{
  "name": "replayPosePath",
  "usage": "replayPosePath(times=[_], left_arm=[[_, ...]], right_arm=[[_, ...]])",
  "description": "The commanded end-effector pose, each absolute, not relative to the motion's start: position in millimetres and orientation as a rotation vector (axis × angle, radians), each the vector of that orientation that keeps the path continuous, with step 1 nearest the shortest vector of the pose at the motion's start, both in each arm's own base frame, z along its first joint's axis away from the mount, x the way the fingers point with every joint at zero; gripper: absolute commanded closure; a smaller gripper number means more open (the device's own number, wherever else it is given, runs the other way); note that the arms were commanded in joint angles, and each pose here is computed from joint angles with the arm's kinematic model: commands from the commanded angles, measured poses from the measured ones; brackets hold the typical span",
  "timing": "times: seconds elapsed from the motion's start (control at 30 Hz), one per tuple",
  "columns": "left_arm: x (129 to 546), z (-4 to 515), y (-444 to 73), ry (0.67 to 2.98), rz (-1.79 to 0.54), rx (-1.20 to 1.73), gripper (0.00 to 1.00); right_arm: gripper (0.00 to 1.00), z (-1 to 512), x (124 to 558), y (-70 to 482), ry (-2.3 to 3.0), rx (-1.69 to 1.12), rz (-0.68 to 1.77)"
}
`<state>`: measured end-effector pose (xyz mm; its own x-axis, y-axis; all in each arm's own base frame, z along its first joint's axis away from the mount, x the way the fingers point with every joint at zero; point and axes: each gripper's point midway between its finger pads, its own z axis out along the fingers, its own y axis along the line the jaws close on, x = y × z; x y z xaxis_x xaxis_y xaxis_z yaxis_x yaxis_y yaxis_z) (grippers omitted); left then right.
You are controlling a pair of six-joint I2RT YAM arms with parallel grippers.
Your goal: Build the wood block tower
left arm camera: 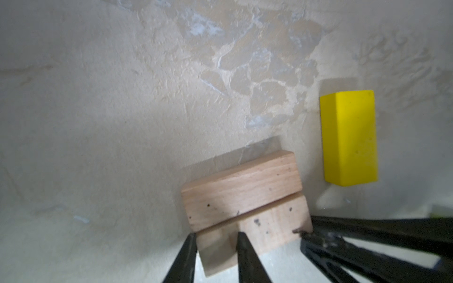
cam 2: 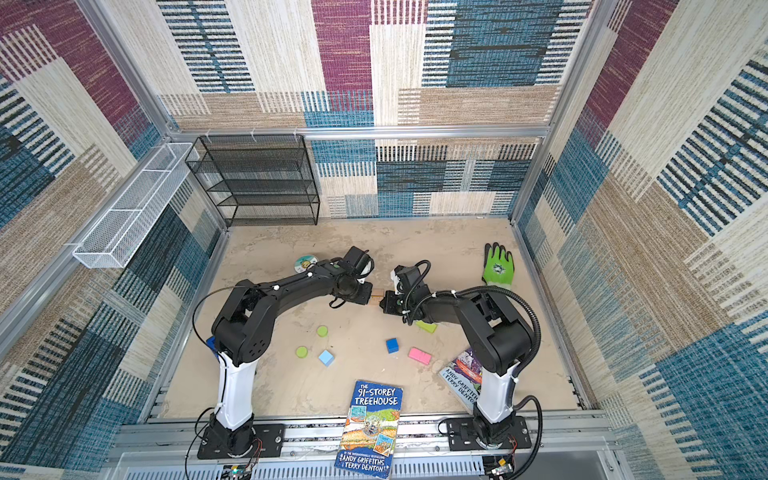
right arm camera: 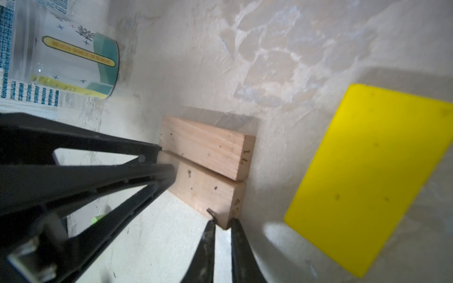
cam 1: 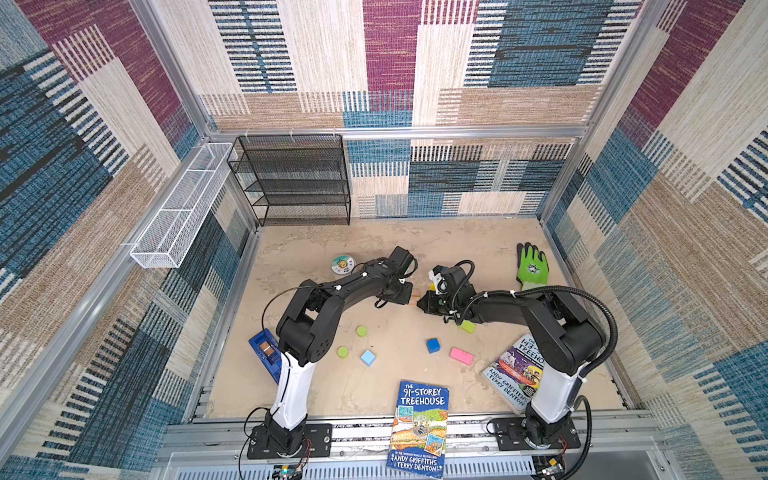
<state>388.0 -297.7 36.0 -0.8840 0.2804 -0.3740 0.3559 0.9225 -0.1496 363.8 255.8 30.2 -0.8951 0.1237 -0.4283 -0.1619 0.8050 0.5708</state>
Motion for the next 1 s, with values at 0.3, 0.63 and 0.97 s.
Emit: replayPosePath(times=[0.3, 0.63, 0.97], left_arm=[[367.0, 27.7, -298.4, 2.816, -0.342, 0.498, 0.47], [369.5, 40.6, -290.9, 2.786, -0.309, 0.476, 0.36], [369.0, 61.3, -285.0, 2.749, -0.328, 0.456, 0.34]], right_arm=[[0.73, 30.9, 366.5, 249.4, 2.533, 0.018, 0.822], [0.61, 44.6, 365.3, 248.3, 2.506, 0.012, 0.829], [0.59, 52.3, 360.0, 246.1, 2.496, 0.007, 0.837]])
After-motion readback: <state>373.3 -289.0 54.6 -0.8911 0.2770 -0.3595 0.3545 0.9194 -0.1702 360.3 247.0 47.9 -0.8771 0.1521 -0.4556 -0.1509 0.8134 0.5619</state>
